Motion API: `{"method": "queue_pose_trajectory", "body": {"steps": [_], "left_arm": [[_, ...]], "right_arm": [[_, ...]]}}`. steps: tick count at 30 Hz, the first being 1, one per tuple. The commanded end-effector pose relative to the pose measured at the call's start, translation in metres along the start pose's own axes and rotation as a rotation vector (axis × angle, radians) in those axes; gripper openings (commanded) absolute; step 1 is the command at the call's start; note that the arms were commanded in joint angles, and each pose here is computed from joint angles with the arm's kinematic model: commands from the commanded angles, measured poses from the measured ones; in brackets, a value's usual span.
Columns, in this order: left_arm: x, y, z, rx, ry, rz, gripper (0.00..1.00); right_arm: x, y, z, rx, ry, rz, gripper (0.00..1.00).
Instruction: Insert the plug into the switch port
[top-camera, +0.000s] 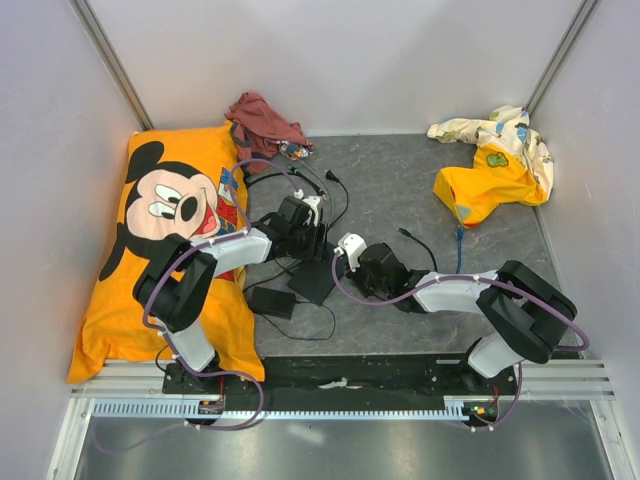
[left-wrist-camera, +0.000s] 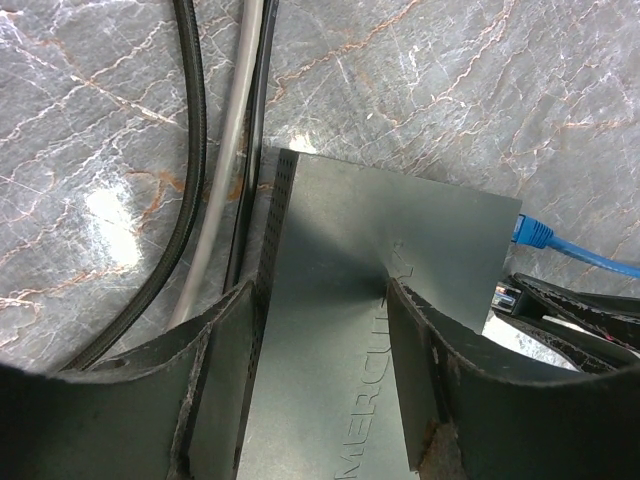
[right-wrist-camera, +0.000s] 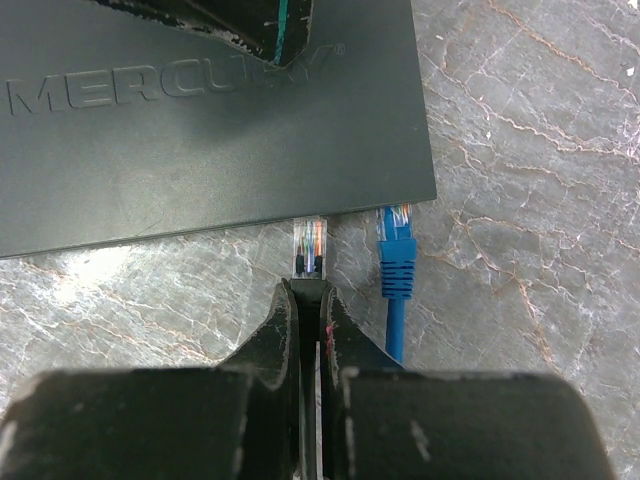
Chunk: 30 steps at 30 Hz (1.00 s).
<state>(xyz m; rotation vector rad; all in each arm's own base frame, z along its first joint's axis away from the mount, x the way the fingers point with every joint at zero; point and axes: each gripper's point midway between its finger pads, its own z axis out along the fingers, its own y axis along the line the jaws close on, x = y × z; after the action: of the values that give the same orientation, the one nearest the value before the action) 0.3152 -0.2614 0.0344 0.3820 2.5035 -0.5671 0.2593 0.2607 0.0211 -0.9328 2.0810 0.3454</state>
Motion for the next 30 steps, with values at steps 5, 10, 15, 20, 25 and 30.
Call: {"method": "queue_pose_trajectory", "body": {"steps": [5,10,15,20,25,30], "left_arm": [[-0.002,-0.007,0.006,0.043,0.014,0.042,0.61],[-0.003,-0.008,0.005,0.047,0.008,0.039,0.61],[-0.001,-0.011,0.006,0.069,0.015,0.045,0.61],[0.004,-0.021,0.007,0.123,0.040,0.037,0.61],[0.019,-0.036,0.007,0.195,0.071,0.005,0.61],[0.031,-0.049,0.007,0.258,0.110,-0.010,0.60]], "right_arm": [[-0.028,0.001,0.007,-0.013,-0.078,0.000,0.00],[-0.028,0.005,0.012,-0.033,-0.057,0.007,0.00],[-0.035,0.004,0.009,-0.026,-0.095,0.012,0.00],[-0.045,0.004,0.010,-0.026,-0.124,0.015,0.00],[-0.068,0.005,0.008,-0.032,-0.244,0.045,0.00],[-0.071,0.007,0.016,-0.038,-0.321,0.020,0.00]]}}
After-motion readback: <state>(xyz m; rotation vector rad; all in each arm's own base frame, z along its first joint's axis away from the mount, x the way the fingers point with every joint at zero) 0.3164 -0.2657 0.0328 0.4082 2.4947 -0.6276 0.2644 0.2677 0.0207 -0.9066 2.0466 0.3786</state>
